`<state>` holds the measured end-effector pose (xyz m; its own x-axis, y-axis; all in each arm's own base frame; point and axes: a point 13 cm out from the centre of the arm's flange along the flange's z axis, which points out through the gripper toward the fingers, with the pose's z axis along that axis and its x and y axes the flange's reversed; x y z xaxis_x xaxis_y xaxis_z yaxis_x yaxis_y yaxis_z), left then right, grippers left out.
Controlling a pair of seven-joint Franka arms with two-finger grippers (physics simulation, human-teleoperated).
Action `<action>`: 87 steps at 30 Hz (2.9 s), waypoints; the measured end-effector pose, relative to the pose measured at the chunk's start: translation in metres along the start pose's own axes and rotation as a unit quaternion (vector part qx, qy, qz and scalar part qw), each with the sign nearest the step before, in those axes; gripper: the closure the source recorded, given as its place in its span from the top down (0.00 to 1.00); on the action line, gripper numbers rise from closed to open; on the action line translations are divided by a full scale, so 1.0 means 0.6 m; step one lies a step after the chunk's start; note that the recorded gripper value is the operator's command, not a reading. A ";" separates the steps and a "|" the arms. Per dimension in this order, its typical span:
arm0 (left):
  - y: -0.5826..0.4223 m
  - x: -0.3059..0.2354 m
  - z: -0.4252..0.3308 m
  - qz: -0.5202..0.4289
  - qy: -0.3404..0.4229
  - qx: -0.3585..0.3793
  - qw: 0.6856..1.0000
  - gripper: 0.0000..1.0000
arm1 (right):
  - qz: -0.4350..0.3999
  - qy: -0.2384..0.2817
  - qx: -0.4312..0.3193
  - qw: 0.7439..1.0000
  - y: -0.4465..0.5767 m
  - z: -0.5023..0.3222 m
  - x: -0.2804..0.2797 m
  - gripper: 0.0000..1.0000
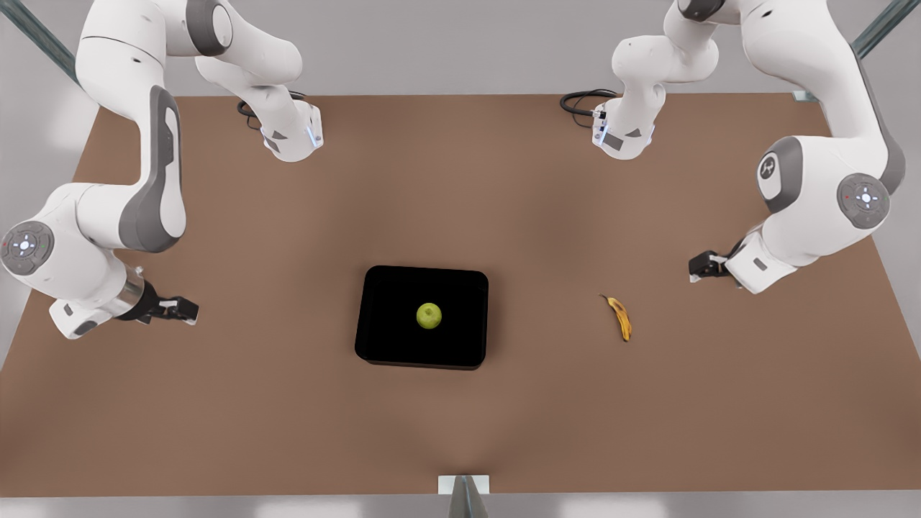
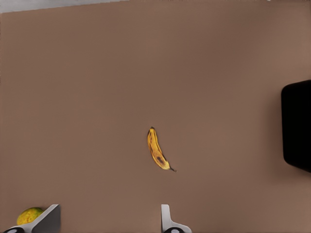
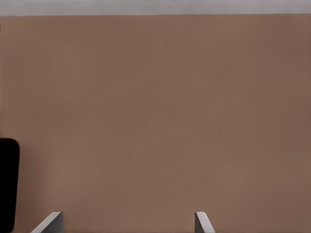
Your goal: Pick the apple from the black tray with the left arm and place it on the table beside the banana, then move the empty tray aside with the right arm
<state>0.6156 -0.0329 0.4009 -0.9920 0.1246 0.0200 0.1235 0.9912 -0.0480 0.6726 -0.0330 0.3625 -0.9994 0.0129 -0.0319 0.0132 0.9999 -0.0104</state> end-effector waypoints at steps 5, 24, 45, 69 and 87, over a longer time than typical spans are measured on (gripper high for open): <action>-0.121 -0.038 0.011 0.038 -0.013 0.001 0.999 1.00 | -0.003 0.010 0.002 1.000 0.001 0.058 -0.018 1.00; -0.872 -0.045 0.400 0.022 -0.092 -0.007 0.996 1.00 | -0.006 -0.010 0.004 1.000 -0.003 0.030 -0.041 1.00; -0.912 -0.065 0.583 -0.055 -0.160 0.008 0.986 1.00 | -0.008 -0.007 0.005 1.000 -0.003 0.031 -0.039 1.00; -0.841 -0.134 0.434 -0.140 -0.168 0.025 0.975 0.63 | -0.010 -0.007 0.004 1.000 0.002 0.031 -0.039 1.00; -0.283 -0.127 0.511 -0.118 0.064 -0.051 0.990 0.90 | -0.006 0.214 -0.087 0.973 0.554 0.073 0.191 1.00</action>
<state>0.6622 -0.2247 0.1012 -0.9830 -0.1133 0.1445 -0.1036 0.9919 0.0732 0.5641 0.3005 0.3114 -0.9215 -0.0335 0.3869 0.0323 0.9862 0.1624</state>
